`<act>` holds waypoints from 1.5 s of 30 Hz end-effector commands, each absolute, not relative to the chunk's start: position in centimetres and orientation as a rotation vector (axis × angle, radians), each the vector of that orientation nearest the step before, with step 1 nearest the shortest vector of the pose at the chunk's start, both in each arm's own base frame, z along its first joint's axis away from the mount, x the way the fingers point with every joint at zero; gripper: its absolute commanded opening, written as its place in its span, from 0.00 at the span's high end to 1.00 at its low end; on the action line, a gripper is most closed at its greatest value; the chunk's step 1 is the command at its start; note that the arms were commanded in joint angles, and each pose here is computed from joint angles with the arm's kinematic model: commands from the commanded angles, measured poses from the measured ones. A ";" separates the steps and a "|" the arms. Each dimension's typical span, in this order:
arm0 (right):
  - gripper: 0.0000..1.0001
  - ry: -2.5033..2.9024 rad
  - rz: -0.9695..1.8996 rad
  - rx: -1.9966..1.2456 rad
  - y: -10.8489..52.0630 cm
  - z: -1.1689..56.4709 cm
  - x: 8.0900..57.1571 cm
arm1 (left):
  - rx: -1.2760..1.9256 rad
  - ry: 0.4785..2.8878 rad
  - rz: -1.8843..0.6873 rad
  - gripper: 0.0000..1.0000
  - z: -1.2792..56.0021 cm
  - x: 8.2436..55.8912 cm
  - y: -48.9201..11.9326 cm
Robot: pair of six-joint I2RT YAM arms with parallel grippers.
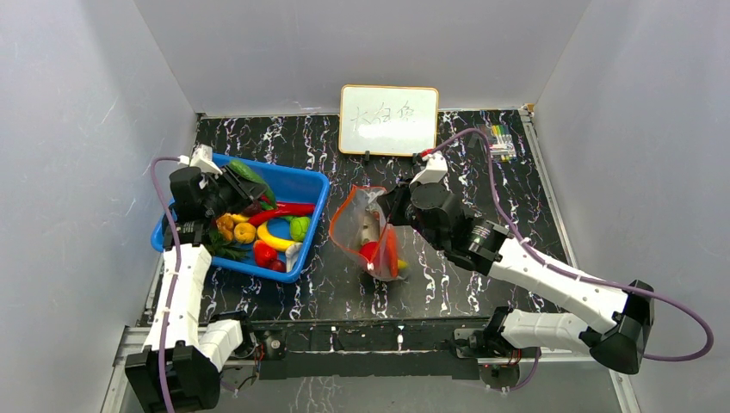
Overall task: Place the food in the zip-top bag and seal the zipper
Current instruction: Pick up the fake vegetable from the bin, then place the fake vegetable in the zipper food storage bag.
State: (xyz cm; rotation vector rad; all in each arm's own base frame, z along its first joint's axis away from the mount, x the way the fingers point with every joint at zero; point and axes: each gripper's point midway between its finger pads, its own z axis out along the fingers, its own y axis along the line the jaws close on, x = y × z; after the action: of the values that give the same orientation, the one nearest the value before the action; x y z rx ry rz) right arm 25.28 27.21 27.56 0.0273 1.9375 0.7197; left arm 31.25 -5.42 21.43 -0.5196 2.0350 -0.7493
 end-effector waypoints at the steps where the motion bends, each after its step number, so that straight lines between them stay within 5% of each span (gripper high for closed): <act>1: 1.00 1.827 0.756 0.100 27.3 31.0 26.4 | -0.385 2.035 -0.864 0.90 24.3 29.4 -7.6; 32: 1.00 1.864 0.796 0.150 29.9 30.1 27.7 | 0.112 2.006 -1.403 0.92 33.0 21.9 -20.0; 45: 1.00 1.838 0.870 0.165 30.7 31.3 27.6 | 0.147 1.925 -1.529 0.93 31.2 22.0 -23.1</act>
State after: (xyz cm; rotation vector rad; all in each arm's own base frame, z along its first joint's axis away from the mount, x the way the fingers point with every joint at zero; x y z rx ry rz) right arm 26.84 29.52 25.93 0.1059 1.9730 0.7393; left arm 22.20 -21.88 30.66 0.1206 1.9835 -1.4590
